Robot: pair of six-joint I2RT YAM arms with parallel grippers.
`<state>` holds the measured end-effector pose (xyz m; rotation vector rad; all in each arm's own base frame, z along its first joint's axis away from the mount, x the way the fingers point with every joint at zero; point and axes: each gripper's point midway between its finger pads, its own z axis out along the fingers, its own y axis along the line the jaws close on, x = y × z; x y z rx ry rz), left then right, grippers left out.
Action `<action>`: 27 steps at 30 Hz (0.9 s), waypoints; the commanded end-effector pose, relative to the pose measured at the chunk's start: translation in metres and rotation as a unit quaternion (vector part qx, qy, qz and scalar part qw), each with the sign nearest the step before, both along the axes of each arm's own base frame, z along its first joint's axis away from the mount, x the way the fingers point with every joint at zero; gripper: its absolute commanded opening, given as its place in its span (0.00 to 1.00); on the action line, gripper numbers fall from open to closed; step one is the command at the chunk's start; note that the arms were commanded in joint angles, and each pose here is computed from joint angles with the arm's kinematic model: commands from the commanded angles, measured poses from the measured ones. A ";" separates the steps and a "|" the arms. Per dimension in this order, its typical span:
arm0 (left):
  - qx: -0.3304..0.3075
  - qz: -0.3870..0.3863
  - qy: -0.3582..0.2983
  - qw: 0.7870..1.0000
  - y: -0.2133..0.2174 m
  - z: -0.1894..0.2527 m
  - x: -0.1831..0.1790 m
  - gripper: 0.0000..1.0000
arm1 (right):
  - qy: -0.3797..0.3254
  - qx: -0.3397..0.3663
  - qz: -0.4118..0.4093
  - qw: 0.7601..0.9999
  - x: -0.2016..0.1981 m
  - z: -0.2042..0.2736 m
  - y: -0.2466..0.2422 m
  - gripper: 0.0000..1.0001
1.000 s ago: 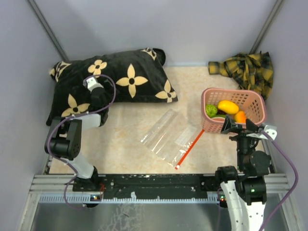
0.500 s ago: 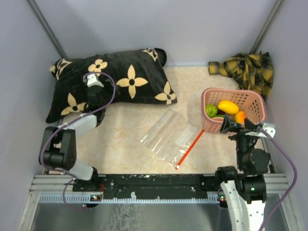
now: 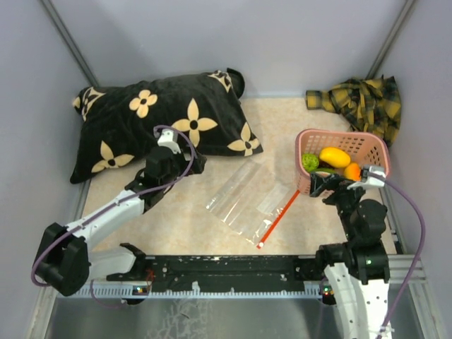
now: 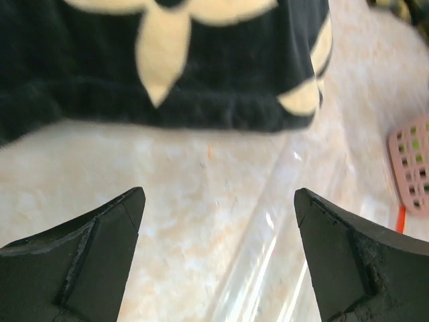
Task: Place the food in the zip-top bag and seal the zipper
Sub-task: Move the zipper food storage bag to the center of the board.
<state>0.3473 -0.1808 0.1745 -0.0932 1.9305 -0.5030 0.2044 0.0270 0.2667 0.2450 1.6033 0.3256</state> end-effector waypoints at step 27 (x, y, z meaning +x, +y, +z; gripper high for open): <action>0.207 -0.236 0.174 0.933 -0.165 -0.160 -0.065 0.98 | 0.097 0.033 0.190 0.976 0.001 -0.036 0.067 0.89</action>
